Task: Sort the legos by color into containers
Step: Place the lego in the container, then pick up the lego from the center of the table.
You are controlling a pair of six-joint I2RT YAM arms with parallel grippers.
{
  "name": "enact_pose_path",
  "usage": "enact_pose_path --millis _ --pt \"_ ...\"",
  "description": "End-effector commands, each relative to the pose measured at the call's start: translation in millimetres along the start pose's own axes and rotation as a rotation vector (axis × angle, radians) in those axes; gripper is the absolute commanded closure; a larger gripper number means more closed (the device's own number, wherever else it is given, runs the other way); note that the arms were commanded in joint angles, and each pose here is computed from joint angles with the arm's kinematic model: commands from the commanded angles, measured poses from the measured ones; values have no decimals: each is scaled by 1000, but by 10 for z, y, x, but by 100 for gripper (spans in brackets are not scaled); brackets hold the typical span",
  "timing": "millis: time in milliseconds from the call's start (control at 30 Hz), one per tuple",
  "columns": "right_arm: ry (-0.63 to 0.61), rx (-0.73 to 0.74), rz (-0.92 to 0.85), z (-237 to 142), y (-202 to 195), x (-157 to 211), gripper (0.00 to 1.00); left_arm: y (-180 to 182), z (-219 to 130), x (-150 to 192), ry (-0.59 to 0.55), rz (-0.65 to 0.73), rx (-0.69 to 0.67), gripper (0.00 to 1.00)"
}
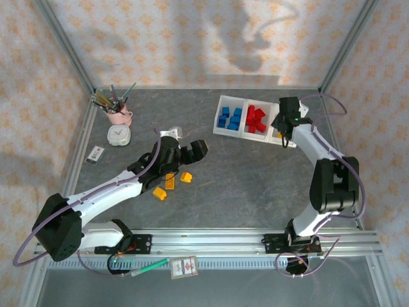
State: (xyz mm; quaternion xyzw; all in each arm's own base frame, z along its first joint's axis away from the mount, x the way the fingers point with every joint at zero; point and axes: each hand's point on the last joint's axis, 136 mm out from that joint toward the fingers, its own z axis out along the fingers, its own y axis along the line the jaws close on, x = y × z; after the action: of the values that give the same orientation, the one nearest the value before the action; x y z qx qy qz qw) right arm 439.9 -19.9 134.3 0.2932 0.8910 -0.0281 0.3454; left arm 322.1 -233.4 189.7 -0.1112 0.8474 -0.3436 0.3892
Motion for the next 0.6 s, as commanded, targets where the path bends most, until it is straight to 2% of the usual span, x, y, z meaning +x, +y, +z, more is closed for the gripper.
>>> enact_pose_path --millis 0,133,300,433,567 --pt "-35 10 4 214 40 -233 38 -222 3 -143 -35 31 60 1" --pt "-47 33 -16 328 109 -401 25 -248 12 -175 -36 51 54 1" --pt "-59 -28 -12 216 223 -485 14 -245 -18 -201 -46 56 46 1" --pt "-35 -94 -22 52 332 -369 13 -222 -77 -220 -51 68 29 1" --pt "-15 -164 -70 -234 546 -72 12 -120 -215 -256 -78 74 -12 1"
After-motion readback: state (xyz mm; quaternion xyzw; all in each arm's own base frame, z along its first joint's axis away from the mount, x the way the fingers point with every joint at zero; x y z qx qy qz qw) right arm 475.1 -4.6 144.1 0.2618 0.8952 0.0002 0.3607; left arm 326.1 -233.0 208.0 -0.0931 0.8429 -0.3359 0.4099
